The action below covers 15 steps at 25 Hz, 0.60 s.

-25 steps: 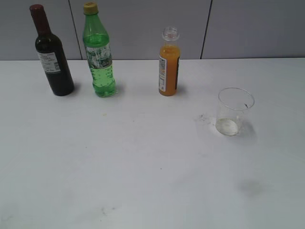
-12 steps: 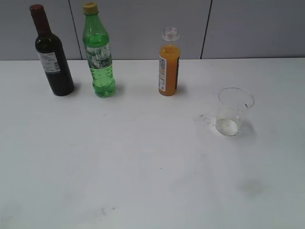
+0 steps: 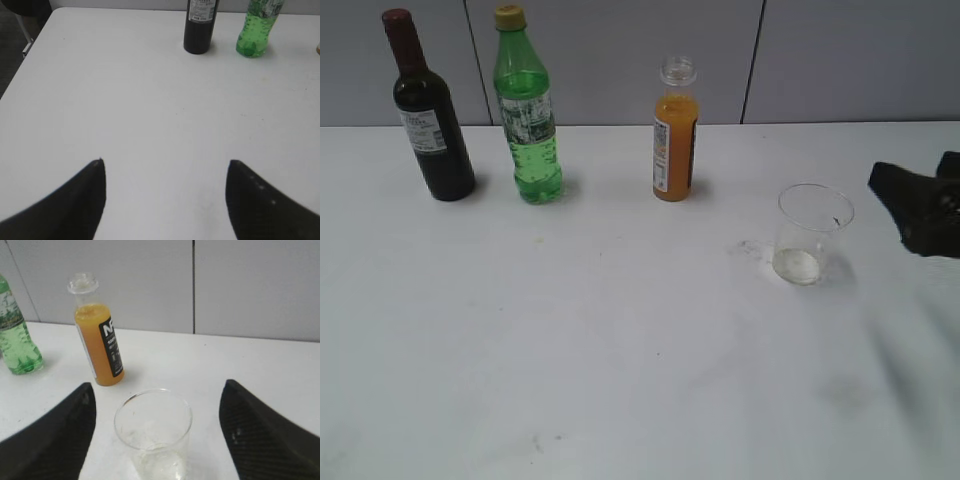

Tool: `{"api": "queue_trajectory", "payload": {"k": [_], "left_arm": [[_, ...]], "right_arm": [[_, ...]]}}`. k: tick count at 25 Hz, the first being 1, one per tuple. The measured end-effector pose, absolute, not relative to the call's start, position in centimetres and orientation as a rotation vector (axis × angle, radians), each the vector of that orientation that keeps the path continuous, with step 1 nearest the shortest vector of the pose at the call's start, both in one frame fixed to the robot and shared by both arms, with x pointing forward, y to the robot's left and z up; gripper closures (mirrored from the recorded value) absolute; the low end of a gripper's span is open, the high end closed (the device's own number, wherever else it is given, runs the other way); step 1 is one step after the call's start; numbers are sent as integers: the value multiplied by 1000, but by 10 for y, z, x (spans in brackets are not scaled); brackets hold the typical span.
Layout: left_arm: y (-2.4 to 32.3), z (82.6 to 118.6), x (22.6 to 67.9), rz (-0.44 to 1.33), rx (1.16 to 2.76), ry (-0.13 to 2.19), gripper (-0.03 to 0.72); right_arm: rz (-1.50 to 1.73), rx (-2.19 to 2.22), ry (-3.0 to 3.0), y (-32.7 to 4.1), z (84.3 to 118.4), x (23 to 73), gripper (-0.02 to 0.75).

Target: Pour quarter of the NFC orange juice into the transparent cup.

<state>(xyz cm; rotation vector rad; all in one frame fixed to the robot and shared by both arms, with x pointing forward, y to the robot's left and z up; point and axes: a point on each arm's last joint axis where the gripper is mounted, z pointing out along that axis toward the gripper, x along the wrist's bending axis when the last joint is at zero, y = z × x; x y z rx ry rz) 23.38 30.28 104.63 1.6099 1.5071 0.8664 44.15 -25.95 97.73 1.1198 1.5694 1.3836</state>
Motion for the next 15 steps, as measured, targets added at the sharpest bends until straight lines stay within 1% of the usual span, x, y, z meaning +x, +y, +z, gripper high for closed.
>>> {"api": "queue_trajectory", "payload": {"k": [7, 11, 15], "left_arm": [[303, 1046, 234, 866, 1610, 1507, 118], [303, 1046, 234, 866, 1610, 1507, 118], [303, 1046, 234, 866, 1610, 1507, 118]], "right_arm": [[1429, 1183, 1649, -253, 940, 456, 142], [1414, 1238, 1707, -251, 921, 459, 84], [1356, 1258, 1782, -251, 902, 460, 69]]}}
